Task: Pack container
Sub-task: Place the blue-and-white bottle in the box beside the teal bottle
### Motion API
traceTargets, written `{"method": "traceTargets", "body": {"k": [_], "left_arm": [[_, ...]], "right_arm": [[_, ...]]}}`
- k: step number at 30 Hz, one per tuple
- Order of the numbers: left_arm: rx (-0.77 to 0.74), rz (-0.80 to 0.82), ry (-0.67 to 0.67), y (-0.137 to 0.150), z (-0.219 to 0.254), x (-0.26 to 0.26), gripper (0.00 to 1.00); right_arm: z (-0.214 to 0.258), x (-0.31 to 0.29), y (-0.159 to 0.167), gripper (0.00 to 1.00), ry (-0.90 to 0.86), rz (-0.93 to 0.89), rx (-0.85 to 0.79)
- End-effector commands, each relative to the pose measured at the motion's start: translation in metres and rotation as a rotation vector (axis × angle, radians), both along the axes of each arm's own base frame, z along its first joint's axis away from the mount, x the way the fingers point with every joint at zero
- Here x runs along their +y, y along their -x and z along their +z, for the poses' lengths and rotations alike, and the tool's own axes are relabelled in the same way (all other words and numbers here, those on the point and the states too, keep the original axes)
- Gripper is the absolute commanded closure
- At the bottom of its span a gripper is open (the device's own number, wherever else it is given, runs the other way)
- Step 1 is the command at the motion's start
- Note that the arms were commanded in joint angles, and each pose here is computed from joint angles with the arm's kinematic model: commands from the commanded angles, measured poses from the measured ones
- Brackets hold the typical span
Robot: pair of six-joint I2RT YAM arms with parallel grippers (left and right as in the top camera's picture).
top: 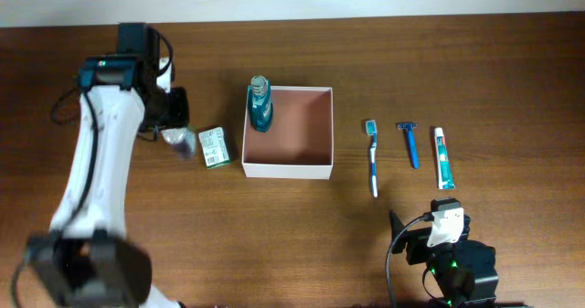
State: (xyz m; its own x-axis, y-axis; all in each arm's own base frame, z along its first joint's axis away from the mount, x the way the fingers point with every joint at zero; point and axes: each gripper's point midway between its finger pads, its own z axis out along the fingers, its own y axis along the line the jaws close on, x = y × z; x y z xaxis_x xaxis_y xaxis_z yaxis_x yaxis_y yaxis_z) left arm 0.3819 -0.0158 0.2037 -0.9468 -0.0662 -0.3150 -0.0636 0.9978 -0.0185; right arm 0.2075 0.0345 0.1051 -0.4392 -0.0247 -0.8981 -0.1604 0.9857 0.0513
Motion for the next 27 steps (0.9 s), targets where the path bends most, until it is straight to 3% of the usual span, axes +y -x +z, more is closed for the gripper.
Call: {"method": "traceTargets", "body": {"k": [1,6,9,24,27], "left_arm": [[-0.199,-0.131,0.029,0.018,0.073,-0.042,1.00],[-0.260,-0.317,0.066,0.044,0.093,-0.112,0.99],[-0.275,-0.372,0.072,0.043,0.088,-0.145,0.99],[-0.195,-0.430,0.024,-0.051,-0.048,-0.223,0.98],[-0.180,-0.411,-0.031,-0.058,-0.065,-0.217,0.89]], "right_arm": [[-0.001,-0.001,0.000,0.01,0.000,-0.002,-0.004],[-0.001,-0.001,0.000,0.01,0.000,-0.002,-0.004],[-0.001,-0.001,0.000,0.01,0.000,-0.002,-0.004],[-0.001,-0.001,0.000,0.01,0.000,-0.002,-0.004],[-0.001,-0.001,0.000,0.01,0.000,-0.002,-0.005]]}}
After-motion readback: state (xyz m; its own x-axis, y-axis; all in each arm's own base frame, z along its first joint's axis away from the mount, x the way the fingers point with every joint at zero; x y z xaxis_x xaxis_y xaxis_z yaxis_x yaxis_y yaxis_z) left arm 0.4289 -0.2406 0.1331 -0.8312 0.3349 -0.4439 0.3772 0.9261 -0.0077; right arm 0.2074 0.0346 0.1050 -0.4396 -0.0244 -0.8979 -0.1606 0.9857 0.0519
